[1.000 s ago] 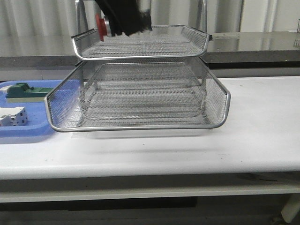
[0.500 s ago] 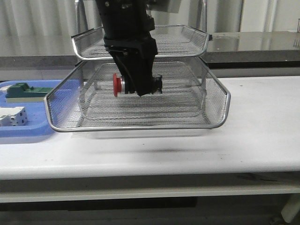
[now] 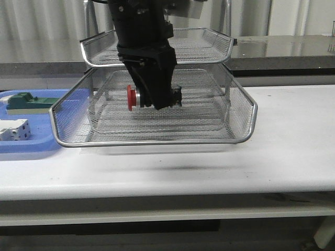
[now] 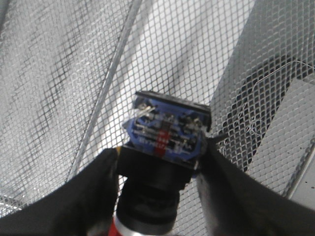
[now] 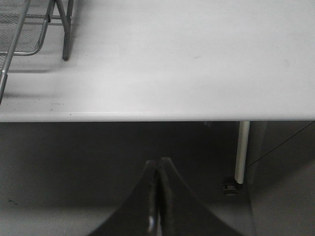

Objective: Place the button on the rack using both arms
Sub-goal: 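Lower the button into the pulled-out middle tray and open the left gripper, then raise the left gripper out of the rack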

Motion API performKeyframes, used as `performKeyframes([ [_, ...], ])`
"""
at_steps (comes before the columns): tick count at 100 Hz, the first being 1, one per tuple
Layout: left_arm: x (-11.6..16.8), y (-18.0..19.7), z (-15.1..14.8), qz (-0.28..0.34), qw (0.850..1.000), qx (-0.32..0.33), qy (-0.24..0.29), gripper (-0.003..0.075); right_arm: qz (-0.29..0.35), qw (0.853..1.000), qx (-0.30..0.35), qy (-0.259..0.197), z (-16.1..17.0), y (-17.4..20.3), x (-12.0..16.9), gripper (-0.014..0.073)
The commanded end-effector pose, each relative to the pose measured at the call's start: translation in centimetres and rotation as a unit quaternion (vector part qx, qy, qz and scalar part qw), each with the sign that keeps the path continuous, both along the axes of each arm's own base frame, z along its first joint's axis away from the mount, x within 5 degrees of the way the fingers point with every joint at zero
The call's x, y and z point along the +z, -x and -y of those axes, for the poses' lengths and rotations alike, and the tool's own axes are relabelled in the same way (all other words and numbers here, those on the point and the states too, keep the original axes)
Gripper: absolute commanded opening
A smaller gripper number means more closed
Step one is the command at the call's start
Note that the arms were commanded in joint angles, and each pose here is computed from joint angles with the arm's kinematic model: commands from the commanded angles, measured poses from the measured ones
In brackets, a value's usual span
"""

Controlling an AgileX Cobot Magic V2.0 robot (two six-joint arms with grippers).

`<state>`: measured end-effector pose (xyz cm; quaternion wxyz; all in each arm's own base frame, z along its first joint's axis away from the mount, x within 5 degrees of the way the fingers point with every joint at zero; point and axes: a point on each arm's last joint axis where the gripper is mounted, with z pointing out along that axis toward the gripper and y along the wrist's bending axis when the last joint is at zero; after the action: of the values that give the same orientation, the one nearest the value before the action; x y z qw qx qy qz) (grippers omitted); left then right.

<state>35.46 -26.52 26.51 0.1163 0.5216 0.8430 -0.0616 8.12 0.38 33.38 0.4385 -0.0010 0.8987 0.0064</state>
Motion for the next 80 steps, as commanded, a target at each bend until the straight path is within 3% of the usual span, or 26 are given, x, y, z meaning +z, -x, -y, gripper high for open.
performKeyframes([
  [1,3.2,0.9,-0.3,0.022,0.999,0.001,0.023,0.0442,0.039,0.999,0.002,0.007,0.1,-0.2,1.2,-0.0067],
  [37,4.3,1.3,-0.5,0.026,0.999,0.008,0.036,0.047,0.039,0.999,0.002,0.007,0.1,-0.2,1.2,-0.0067],
  [80,12.9,5.1,-3.6,0.115,0.989,0.029,0.091,0.047,0.039,0.999,0.002,0.007,0.1,-0.2,1.2,-0.0067],
])
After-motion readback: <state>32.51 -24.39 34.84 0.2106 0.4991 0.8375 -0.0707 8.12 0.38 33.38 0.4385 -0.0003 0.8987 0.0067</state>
